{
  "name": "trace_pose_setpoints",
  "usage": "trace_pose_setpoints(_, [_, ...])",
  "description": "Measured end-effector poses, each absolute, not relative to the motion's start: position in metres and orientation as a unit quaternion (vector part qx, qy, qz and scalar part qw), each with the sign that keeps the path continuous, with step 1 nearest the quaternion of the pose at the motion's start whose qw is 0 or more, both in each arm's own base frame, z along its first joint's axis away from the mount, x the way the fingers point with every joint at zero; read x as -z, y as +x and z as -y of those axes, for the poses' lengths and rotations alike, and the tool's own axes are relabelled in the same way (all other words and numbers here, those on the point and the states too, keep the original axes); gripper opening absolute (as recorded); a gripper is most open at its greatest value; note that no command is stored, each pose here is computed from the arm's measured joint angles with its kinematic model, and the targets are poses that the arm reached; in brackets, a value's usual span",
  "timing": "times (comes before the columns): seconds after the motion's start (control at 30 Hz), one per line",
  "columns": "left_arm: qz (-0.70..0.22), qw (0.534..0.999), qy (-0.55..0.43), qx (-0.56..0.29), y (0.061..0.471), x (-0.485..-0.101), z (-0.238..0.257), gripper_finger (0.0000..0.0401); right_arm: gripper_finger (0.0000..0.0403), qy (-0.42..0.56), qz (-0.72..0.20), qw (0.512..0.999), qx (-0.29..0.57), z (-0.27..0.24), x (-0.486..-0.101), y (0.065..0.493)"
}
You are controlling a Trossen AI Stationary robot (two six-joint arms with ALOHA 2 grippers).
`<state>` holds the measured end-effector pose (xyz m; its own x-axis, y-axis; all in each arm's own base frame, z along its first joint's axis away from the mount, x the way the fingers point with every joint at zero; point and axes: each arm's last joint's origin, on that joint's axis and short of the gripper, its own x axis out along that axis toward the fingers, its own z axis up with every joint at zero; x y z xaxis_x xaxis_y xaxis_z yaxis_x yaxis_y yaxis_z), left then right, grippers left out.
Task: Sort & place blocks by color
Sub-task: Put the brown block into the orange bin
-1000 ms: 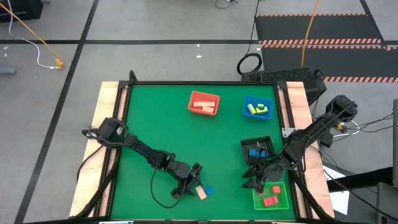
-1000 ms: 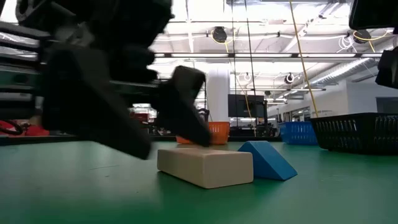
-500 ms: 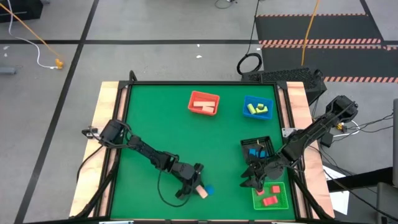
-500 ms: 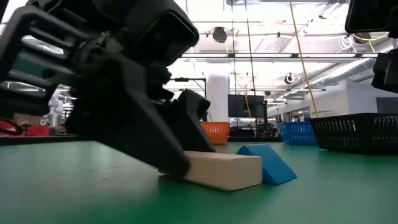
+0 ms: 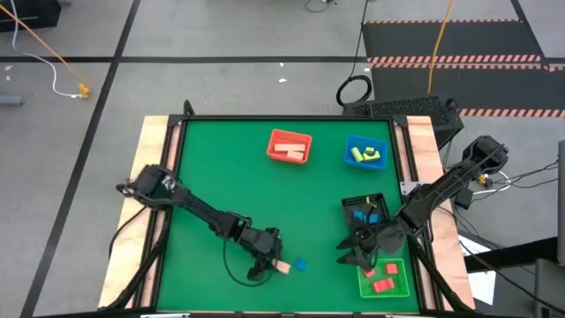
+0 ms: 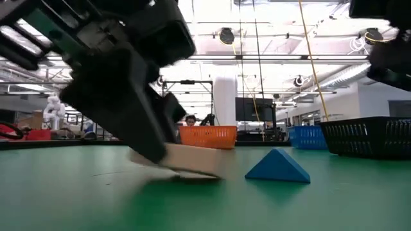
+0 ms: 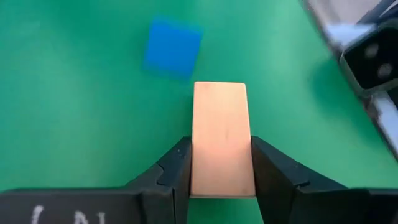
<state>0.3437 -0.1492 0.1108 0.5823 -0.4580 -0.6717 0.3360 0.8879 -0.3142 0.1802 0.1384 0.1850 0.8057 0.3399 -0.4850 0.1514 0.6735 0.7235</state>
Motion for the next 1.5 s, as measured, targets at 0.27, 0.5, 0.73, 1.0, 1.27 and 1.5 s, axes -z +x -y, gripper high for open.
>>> trace_pose_setpoints(0.27, [-0.337,0.927,-0.059,0.156,0.333,-0.179,0.134,0.0129,0.0281,0.247,-0.179,0.951,-0.042,-0.128,-0.200,0.194])
trace_pose_setpoints(0.5, [-0.211,0.955,-0.177,0.109,0.335,-0.232,0.119,0.0129,0.0281,0.036,-0.091,0.995,0.028,-0.111,-0.213,0.206])
trace_pose_setpoints(0.73, [-0.165,0.949,-0.240,0.120,0.336,-0.244,0.120,0.0129,0.0281,-0.078,-0.048,0.996,-0.002,-0.103,-0.223,0.214])
trace_pose_setpoints(1.0, [-0.150,0.933,-0.293,0.143,0.340,-0.249,0.112,0.0129,0.0281,-0.189,-0.008,0.979,-0.078,-0.110,-0.229,0.228])
trace_pose_setpoints(1.27, [-0.145,0.934,-0.301,0.125,0.344,-0.249,0.100,0.0129,0.0281,-0.227,-0.026,0.972,-0.060,-0.113,-0.230,0.261])
trace_pose_setpoints(1.5, [-0.169,0.932,-0.303,0.111,0.344,-0.245,0.096,0.0129,0.0256,-0.200,-0.036,0.974,-0.096,-0.112,-0.228,0.278])
